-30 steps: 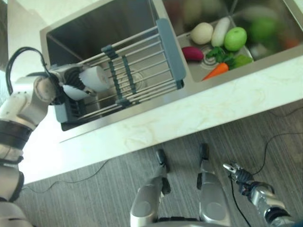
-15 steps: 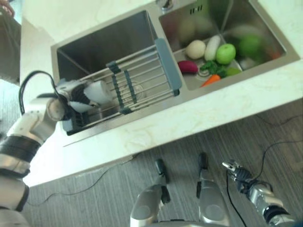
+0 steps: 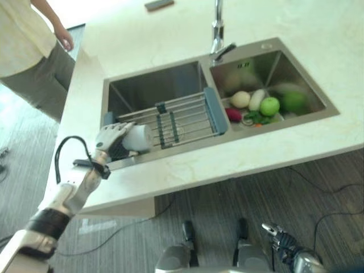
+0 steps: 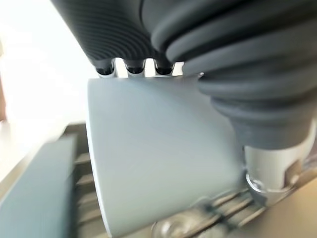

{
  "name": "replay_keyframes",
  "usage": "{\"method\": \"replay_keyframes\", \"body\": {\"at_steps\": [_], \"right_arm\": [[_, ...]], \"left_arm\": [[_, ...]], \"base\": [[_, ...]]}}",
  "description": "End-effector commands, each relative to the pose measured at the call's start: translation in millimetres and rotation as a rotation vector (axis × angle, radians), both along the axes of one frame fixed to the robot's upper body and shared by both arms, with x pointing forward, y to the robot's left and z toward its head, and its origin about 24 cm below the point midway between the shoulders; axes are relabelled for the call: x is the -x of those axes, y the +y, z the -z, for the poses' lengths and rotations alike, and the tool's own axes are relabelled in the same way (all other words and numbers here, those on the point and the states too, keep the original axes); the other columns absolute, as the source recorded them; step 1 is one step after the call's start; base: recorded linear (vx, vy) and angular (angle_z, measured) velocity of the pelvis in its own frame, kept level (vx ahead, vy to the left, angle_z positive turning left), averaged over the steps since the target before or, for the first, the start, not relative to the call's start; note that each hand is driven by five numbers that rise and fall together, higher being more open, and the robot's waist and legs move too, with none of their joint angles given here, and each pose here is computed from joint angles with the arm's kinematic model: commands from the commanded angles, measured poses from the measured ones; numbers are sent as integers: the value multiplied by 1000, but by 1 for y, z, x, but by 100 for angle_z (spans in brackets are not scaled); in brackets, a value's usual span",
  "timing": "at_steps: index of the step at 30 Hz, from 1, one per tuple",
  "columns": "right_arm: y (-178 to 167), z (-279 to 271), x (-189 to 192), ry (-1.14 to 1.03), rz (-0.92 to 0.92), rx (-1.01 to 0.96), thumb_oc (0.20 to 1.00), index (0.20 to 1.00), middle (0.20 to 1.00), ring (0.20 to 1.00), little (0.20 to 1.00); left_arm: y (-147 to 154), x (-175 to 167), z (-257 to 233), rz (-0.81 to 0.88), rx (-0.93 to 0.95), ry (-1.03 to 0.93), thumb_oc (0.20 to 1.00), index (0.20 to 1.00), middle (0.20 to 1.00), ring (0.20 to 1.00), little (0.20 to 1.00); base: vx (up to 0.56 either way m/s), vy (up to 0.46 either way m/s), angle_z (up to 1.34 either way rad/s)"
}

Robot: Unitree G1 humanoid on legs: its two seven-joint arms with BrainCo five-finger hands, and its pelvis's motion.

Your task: Place the dishes in the dishwasher.

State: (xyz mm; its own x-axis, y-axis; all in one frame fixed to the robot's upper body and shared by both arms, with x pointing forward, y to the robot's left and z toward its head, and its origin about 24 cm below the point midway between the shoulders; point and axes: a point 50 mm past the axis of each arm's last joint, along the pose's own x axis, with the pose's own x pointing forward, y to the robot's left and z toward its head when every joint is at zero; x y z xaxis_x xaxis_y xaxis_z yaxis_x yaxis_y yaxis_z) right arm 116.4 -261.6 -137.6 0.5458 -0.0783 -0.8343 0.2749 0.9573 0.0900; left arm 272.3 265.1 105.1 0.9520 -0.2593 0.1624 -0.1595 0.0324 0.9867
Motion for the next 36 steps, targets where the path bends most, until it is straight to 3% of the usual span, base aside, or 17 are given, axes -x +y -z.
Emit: {"method": "replay_keyframes", "body": {"at_steps": [1,6,14,25,27,28,32,36], "right_arm": [[1,6,18,42,-24,16,1000,1000,1000,1000,1000],[4,12,34,95,-25,14,1000,1000,1000,1000,1000],[10,21,66,192,-30,6,1000,1000,1000,1000,1000],[15,22,66,199,-92,-16,1000,1000,1000,1000,1000],[14,21,62,195,-103,-12,1000,1000,1000,1000,1000],[13,21,60,194,-111,-10,1000,1000,1000,1000,1000],[11,20,60,189,-113,5,1000,1000,1000,1000,1000],[-2,17,60,189,34,38,1000,1000,1000,1000,1000]], "left_arm": [[2,-4,-43,40,49,-278,200,200,200,200,200],[5,2,-51,42,73,-370,200,200,200,200,200],[10,23,-85,51,119,-703,200,200,200,200,200],[27,59,-93,-7,215,-912,200,200,200,200,200],[32,68,-91,-28,296,-954,200,200,200,200,200],[36,77,-88,-33,426,-980,200,200,200,200,200],[27,79,-75,-12,532,-984,200,200,200,200,200],[16,70,-67,4,622,-1001,200,200,200,200,200]], "base": [[133,-9,8],[48,-8,7],[33,-48,5],[28,-135,12],[-14,-191,22],[-23,-184,25],[-108,-129,67],[-338,11,219]]}}
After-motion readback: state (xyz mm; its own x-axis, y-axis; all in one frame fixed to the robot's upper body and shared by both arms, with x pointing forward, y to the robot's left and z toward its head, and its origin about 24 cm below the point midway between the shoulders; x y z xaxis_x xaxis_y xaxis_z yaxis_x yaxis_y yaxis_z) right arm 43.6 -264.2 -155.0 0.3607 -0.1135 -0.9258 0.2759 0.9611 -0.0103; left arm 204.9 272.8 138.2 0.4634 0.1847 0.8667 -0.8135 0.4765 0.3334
